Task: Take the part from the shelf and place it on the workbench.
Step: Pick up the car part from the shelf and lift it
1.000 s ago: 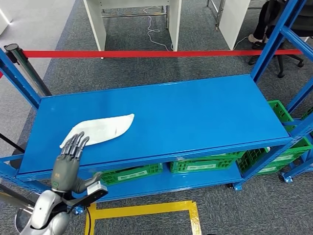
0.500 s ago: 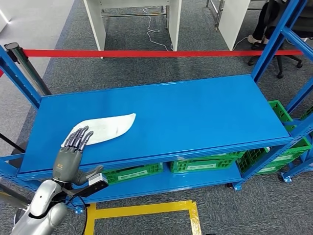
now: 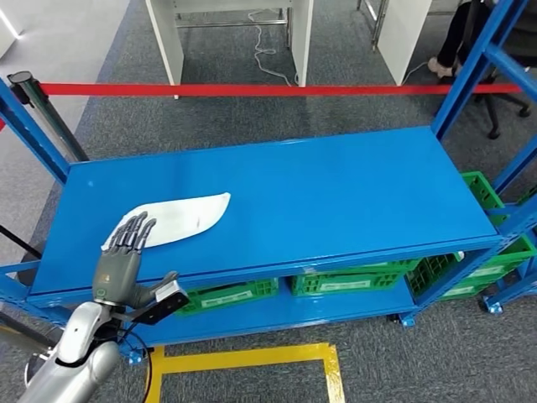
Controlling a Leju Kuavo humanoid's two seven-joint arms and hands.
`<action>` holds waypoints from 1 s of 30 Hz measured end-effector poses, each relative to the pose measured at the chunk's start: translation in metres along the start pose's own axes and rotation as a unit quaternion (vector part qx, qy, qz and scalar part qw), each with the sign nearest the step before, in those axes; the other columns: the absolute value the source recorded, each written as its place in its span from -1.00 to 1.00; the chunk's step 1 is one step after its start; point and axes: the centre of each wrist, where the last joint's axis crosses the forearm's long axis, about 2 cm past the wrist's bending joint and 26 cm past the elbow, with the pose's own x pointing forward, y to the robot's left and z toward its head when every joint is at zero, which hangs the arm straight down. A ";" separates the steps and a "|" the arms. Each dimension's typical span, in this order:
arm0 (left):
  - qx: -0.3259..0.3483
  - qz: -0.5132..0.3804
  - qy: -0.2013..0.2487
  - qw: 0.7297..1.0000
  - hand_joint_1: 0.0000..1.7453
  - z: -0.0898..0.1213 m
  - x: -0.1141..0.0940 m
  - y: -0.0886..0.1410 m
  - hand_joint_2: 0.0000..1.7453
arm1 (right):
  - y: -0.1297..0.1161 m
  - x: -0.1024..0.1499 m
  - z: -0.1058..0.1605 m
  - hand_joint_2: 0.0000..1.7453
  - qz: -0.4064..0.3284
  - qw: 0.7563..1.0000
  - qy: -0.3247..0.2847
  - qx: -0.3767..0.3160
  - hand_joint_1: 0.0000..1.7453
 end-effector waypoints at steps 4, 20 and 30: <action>-0.001 -0.010 0.004 1.000 -1.00 -0.002 0.000 0.000 -1.00 | 0.001 -0.001 0.000 1.00 0.000 1.000 0.002 -0.001 -1.00; -0.005 -0.021 0.012 1.000 -1.00 -0.006 -0.002 0.000 -1.00 | 0.002 0.000 0.001 1.00 0.000 1.000 0.005 0.001 -1.00; -0.011 -0.038 0.024 0.999 -1.00 -0.005 -0.001 -0.003 -1.00 | 0.002 -0.004 0.002 1.00 0.001 1.000 0.009 0.001 -1.00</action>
